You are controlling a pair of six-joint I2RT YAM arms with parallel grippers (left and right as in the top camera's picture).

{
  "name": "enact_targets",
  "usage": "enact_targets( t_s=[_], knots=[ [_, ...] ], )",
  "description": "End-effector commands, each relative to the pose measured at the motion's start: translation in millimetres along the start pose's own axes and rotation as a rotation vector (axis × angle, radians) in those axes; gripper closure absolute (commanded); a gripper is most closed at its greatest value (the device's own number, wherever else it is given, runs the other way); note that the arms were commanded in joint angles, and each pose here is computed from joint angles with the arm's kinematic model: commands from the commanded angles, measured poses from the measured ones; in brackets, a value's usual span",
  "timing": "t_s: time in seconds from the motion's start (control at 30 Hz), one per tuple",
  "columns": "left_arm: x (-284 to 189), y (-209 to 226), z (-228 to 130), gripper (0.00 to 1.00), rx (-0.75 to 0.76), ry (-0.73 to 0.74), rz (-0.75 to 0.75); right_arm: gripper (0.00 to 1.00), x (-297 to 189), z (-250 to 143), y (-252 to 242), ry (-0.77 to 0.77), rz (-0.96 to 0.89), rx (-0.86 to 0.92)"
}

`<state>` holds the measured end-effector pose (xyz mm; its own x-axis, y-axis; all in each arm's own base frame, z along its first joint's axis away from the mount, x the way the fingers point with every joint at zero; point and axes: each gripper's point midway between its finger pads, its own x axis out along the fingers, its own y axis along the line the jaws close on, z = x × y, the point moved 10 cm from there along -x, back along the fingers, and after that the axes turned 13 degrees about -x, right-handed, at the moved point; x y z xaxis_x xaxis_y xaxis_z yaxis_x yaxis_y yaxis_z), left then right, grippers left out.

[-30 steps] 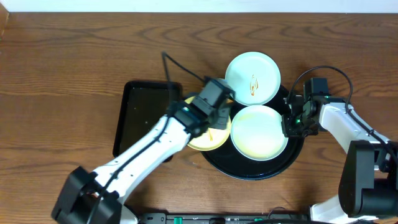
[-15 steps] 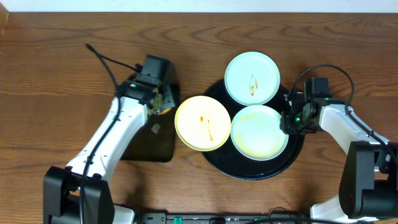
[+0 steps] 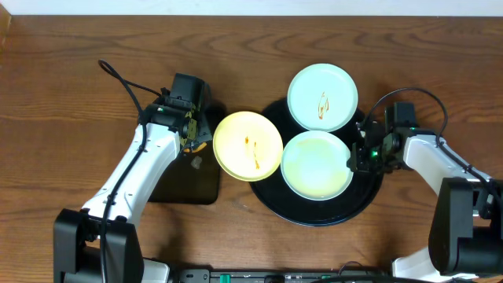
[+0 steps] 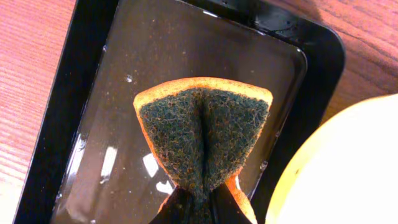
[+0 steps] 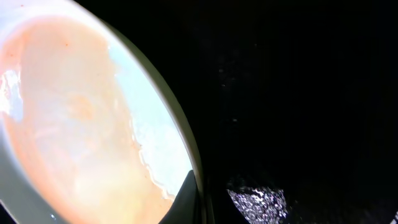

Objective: Clean dirty plates on tray and stack at the side
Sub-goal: 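Lift the cleaned pale green plate with the right gripper to the right side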

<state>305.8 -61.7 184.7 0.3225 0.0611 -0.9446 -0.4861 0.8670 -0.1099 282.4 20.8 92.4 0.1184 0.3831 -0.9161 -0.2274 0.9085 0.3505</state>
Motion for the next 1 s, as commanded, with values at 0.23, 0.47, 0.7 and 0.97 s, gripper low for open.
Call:
enact_targets(
  t_s=[0.23, 0.47, 0.7, 0.97],
  knots=[
    [-0.5, 3.4, 0.2, 0.93, 0.001, -0.006, 0.014, 0.99, 4.5, -5.2, 3.3, 0.016, 0.060, 0.022],
    [-0.5, 3.4, 0.2, 0.93, 0.001, -0.006, 0.014, 0.99, -12.7, -0.3, 7.7, -0.067, 0.142, 0.022],
    [-0.5, 3.4, 0.1, 0.92, 0.002, -0.006, 0.014, 0.99, -31.7, 3.2, 12.8, -0.148, 0.170, -0.032],
    [-0.5, 3.4, 0.2, 0.93, 0.001, -0.006, 0.014, 0.99, -47.0, 5.4, 8.5, -0.190, 0.014, -0.076]
  ],
)
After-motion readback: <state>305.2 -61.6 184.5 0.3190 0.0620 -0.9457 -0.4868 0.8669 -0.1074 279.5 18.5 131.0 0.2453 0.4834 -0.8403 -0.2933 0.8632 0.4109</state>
